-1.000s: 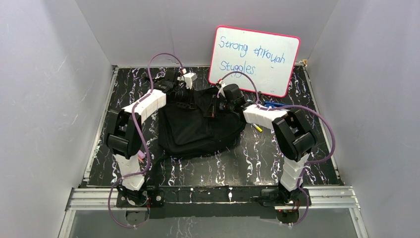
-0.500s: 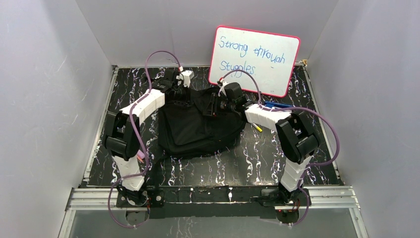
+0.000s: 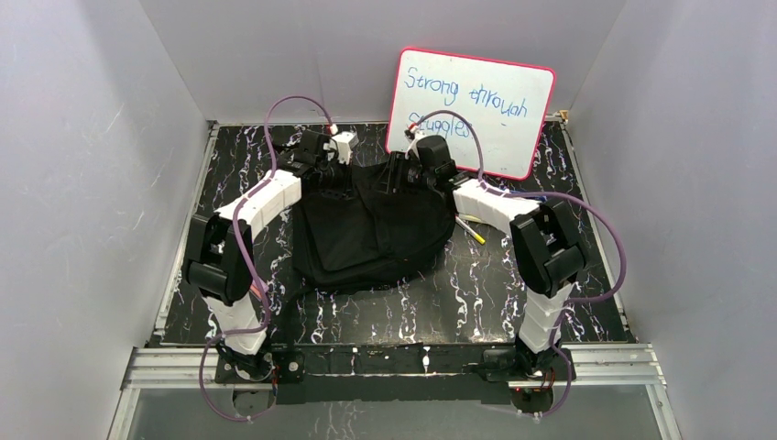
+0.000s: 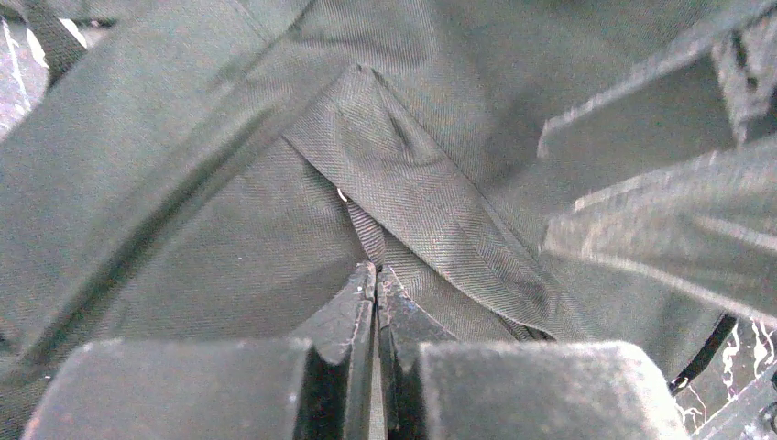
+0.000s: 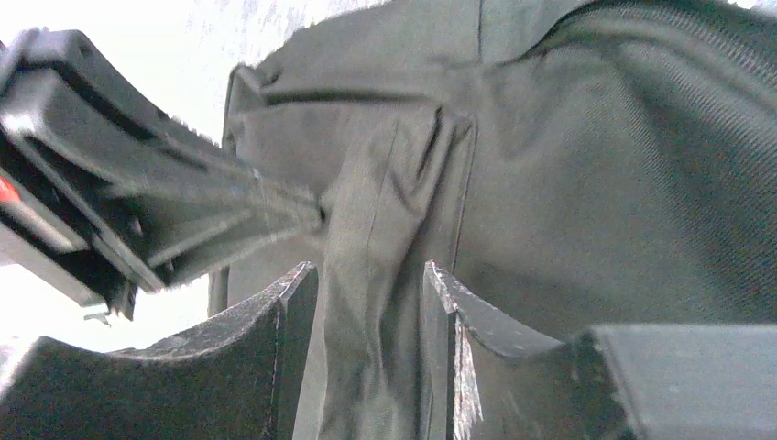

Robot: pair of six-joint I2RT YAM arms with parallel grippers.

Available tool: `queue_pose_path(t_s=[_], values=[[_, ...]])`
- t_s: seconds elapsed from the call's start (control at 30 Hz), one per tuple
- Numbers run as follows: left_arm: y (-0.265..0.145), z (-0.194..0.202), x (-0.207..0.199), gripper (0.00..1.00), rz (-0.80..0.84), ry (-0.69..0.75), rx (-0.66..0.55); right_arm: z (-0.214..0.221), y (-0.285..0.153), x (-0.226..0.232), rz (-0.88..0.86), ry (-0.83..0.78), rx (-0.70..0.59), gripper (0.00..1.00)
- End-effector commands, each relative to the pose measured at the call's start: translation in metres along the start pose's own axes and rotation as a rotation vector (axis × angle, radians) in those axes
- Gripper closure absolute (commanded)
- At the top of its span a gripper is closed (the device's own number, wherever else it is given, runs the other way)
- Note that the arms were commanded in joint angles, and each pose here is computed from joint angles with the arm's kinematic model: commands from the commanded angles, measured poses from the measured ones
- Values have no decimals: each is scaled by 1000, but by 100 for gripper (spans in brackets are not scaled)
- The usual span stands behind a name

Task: Pack the student bag
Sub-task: Unzip the student bag at the center of the board.

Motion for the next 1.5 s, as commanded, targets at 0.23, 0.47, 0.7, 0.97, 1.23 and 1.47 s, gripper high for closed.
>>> queue_pose_path(t_s=[0.23,0.47,0.7,0.97,1.23,1.47], values=[[-13,10,-38,100,52,8,-3,-38,46,4,-54,64,16,45],[-14,13,-45,100,58,14,1,-25,71,-3,-93,104,108,51],[-23,16,-63,100,80,20,-3,-19,79,-12,-89,124,125,58],[-40,33,-91,100,118,11,14,-19,81,-25,-56,144,114,57],[-51,67,-123,100,170,12,79,-21,80,-29,-50,155,111,57],[-61,87,-145,100,194,2,109,-20,79,-33,-42,159,108,57]])
Point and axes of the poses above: each gripper's point midway between its finger pads, its own y axis out along the fingers, its own x axis along the line the jaws close on, z = x × y, the point moved 1 cm from there along -y, back along the fingers, and after that the axes turned 12 degrees about y, right-handed, at the moved point
